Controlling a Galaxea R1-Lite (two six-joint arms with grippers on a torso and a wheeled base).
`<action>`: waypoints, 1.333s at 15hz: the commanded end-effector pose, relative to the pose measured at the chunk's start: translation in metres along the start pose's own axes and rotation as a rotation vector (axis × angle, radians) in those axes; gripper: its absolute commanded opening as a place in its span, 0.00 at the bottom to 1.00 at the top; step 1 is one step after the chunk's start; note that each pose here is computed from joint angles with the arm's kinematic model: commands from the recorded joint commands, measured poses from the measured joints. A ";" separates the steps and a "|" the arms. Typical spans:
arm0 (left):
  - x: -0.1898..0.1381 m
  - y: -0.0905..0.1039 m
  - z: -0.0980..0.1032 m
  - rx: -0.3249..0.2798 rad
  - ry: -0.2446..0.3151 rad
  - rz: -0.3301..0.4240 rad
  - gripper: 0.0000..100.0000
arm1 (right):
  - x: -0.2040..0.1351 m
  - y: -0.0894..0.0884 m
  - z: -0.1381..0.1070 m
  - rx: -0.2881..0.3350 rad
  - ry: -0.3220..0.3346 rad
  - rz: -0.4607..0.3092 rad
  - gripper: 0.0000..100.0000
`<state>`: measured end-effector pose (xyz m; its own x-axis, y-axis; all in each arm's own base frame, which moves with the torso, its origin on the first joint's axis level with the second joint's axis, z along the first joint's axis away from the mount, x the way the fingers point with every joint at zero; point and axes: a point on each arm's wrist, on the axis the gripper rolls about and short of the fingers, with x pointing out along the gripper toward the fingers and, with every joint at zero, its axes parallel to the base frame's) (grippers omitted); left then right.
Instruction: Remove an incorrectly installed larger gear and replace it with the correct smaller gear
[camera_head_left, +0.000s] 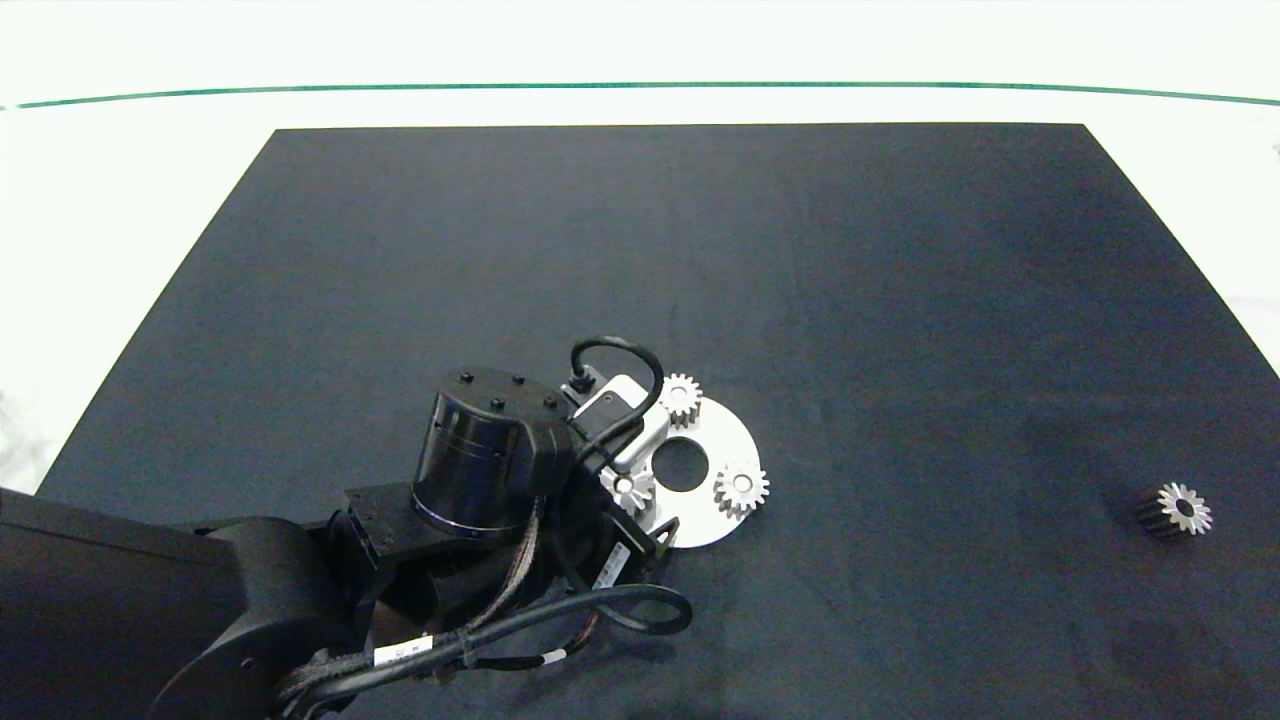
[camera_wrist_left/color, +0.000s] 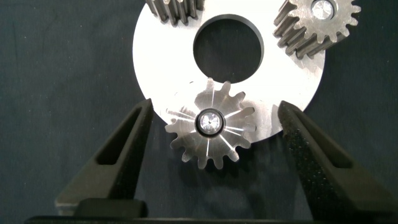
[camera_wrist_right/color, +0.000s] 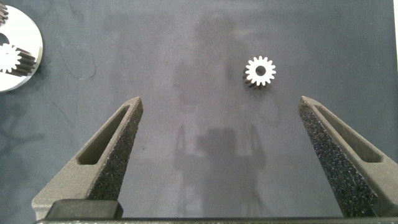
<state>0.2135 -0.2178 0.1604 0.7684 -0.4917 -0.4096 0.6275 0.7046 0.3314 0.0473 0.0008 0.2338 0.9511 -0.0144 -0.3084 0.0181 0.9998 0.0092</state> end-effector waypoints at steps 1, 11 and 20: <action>0.001 -0.001 -0.001 0.004 0.004 -0.001 0.74 | -0.001 0.000 0.000 0.000 -0.001 0.000 1.00; 0.006 -0.002 -0.003 0.006 0.006 0.002 0.54 | 0.000 0.000 -0.002 -0.001 0.005 0.003 1.00; 0.008 -0.002 -0.004 0.007 0.012 0.001 0.36 | 0.000 0.000 -0.002 -0.001 0.004 0.003 1.00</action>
<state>0.2174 -0.2209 0.1533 0.7669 -0.4849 -0.4205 0.6281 0.7018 0.3361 0.0466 0.0009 0.2323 0.9505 -0.0115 -0.3105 0.0152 0.9998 0.0095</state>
